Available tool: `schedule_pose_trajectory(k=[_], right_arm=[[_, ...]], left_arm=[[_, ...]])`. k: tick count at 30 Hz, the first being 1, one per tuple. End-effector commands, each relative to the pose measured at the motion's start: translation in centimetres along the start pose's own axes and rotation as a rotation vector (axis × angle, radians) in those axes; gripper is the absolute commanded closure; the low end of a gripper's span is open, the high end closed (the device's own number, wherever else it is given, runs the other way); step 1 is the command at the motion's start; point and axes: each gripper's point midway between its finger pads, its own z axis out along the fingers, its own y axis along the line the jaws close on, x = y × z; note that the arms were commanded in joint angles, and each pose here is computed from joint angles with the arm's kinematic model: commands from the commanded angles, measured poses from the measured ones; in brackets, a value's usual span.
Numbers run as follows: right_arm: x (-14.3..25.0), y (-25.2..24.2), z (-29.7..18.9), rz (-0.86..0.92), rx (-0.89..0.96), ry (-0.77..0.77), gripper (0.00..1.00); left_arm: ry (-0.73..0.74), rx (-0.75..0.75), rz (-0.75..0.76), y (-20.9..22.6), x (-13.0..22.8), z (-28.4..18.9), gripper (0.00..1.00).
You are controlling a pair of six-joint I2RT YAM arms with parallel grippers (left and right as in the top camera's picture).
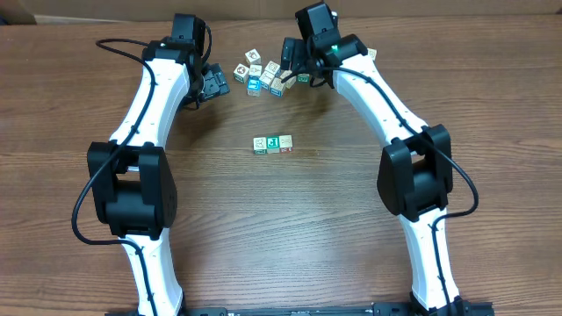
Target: Form a horizontal line
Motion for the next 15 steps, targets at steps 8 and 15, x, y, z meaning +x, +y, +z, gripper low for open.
schedule_pose_trajectory(k=[8,15], right_arm=[[1.9,-1.1,4.1,-0.004,0.037,0.024,0.19],[2.7,-2.1,6.1,-0.007,0.082,0.019,0.28]], left_arm=[[-0.007,-0.007,0.016,-0.1,-0.3,0.2,0.00],[-0.007,-0.007,0.016,-0.1,-0.3,0.2,0.00]])
